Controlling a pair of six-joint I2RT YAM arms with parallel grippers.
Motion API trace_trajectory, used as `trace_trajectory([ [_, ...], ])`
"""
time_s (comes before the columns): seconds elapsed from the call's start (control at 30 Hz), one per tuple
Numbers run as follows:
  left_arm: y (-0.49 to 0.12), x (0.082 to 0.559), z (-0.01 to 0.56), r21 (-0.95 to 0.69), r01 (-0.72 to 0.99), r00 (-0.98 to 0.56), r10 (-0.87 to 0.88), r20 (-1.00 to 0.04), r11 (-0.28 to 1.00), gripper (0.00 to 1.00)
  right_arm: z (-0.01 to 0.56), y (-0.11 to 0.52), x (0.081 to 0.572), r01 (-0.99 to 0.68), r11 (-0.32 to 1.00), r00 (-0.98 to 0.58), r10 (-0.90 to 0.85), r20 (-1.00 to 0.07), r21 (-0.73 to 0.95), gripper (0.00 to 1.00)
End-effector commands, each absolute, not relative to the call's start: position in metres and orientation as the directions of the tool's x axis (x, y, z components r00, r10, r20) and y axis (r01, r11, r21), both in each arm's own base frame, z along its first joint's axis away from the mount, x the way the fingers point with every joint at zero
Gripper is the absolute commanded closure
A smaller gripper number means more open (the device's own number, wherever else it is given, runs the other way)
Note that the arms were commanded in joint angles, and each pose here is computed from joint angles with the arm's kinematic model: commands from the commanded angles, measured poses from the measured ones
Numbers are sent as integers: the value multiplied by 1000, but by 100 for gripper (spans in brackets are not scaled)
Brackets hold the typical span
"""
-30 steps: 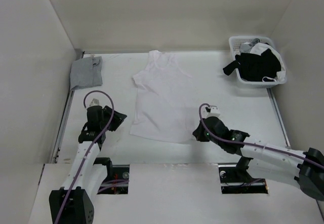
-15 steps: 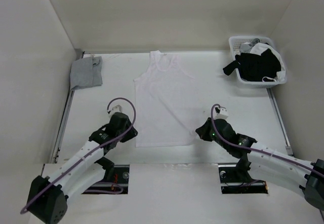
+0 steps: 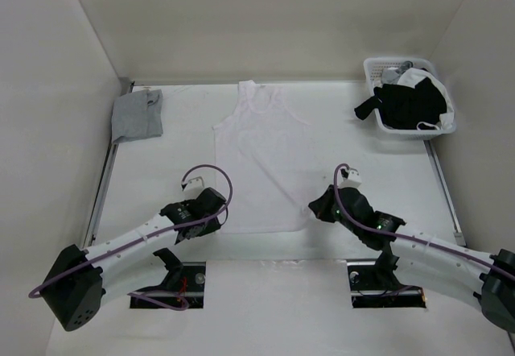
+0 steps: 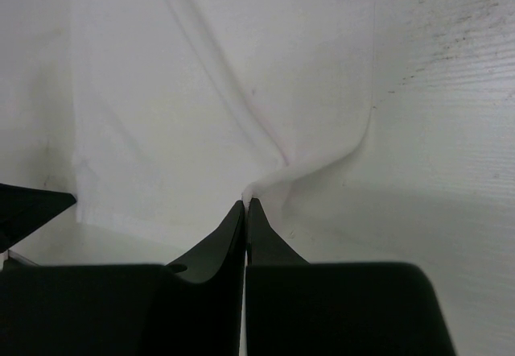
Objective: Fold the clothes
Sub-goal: Flatten the tank top out
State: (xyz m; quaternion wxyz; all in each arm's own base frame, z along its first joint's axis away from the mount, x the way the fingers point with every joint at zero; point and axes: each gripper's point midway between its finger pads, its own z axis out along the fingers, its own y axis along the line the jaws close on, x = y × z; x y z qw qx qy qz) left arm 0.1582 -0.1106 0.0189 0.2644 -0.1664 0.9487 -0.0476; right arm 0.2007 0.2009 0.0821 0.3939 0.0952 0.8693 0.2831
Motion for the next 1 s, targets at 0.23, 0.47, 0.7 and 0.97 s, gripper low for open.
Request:
trace_trajectory([
  [0.23,-136,154,25,-239,-257,-843,-338,-419,936,72,98,210,210,-85,786,-641,428,-637,613,99],
  [0.47,-144,147,21,-263,-240,-859,-330,-390,935,76,96,213,210,-89,785,-646,423,-635,613,99],
  [0.7,-154,162,55,-361,-202,-819,-359,-447,911,95,105,209,210,-98,774,-626,441,-643,626,100],
  [0.97,-146,225,273,-580,30,-451,-507,-734,814,98,209,182,205,-179,760,-480,487,-730,625,100],
])
